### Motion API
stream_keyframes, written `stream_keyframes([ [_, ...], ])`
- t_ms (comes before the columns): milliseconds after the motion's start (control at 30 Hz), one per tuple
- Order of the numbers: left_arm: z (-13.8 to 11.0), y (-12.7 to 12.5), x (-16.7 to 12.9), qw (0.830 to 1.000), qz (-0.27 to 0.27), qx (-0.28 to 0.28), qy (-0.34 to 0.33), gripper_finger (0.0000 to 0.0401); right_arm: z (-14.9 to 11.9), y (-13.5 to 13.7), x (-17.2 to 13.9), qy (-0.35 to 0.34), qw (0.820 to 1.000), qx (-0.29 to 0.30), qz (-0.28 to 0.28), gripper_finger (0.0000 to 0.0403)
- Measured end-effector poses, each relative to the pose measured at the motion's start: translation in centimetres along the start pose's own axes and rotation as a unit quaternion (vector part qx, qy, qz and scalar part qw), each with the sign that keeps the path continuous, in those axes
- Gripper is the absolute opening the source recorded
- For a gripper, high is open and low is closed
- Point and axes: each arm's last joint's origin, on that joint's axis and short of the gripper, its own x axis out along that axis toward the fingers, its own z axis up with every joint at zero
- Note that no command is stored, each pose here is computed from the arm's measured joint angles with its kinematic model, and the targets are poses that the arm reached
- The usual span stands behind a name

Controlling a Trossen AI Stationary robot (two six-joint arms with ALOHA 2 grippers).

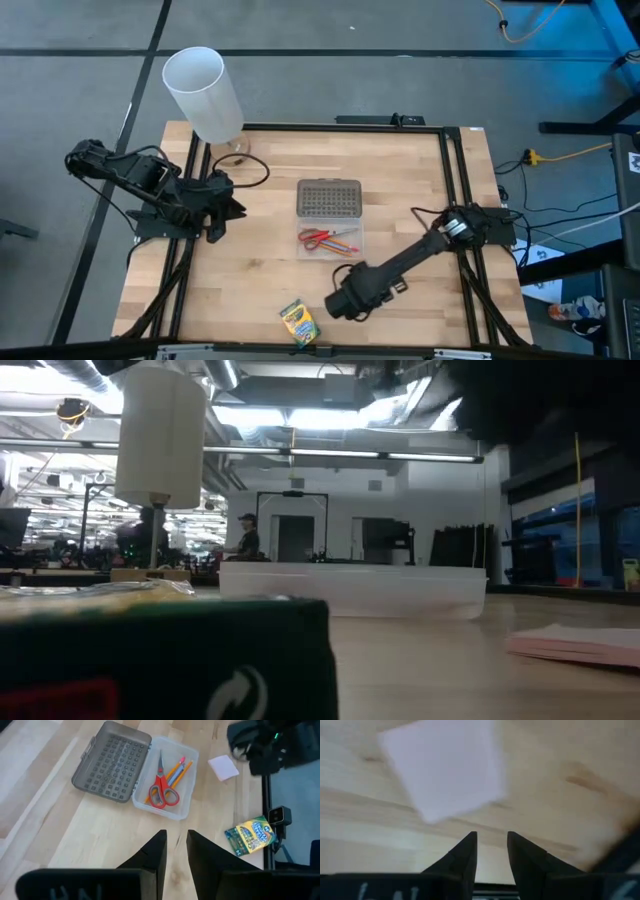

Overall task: Pack school essentials
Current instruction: Put the light pink sticky notes into the transparent supply box

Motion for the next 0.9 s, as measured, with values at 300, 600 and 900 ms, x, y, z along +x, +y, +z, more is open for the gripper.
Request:
stream_keyframes([
  [300, 0.0, 0.0, 0.0, 1.0, -0.004, 0.0, 0.003, 0.0069, -4.2, -7.1, -4.8, -0.091, 0.989, 0.099, 0.069, 0.011],
  [600, -0.1, -0.4, 0.5, 0.999, -0.021, 0.02, 0.025, 0.0069, -8.5, -7.5, 1.6, -0.079, 0.926, 0.148, 0.339, 0.011],
  [900, 0.5, -3.1, 5.1, 0.994, -0.031, 0.074, 0.07, 0.0069, -7.0, -7.1, 4.0, -0.086, 0.902, 0.157, 0.393, 0.011],
])
